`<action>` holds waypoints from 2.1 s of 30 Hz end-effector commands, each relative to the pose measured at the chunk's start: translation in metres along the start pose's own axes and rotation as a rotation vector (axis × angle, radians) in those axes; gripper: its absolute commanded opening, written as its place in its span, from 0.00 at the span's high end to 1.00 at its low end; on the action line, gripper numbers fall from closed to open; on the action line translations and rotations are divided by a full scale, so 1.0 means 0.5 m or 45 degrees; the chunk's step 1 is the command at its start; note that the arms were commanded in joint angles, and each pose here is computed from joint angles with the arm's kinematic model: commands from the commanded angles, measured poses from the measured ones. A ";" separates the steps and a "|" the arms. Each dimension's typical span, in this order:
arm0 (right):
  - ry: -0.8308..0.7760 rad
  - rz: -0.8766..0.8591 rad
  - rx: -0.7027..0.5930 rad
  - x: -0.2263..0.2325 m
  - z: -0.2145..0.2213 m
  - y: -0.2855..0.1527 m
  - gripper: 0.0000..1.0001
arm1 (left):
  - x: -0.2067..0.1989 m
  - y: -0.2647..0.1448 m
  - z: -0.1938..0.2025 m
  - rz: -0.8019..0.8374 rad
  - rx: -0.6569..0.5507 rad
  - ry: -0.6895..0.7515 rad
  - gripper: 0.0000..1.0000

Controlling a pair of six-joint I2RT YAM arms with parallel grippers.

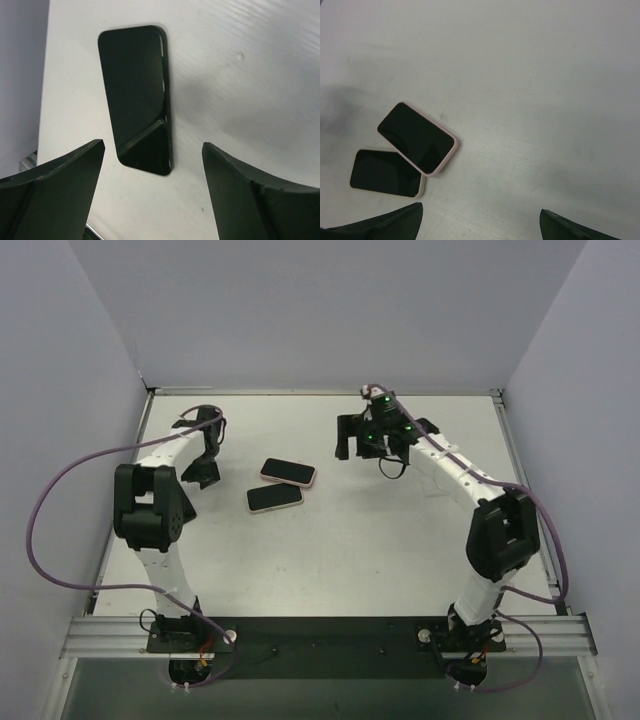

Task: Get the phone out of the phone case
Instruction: Place the phone at the center of the board, then pick up the phone at the center of the board.

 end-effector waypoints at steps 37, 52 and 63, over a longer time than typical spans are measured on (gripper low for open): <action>-0.766 -0.394 0.421 0.191 0.132 0.338 0.10 | 0.077 -0.313 0.216 1.193 -0.226 -0.203 0.06; -0.550 -0.299 0.299 0.189 0.117 0.243 1.00 | 0.024 -0.329 0.182 1.433 -0.183 -0.331 0.07; -0.060 -0.231 0.291 0.150 0.150 0.125 1.00 | -0.118 -0.341 0.152 1.867 0.018 -0.566 0.08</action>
Point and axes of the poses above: each gripper's point midway between its finger pads, its own y axis out along the fingers, its own x axis along the line the jaws close on, z = x × y, the point moved 9 cm from there along -y, back along the fingers, and after that the axes turned 7 degrees about y, right-handed, at the moved point
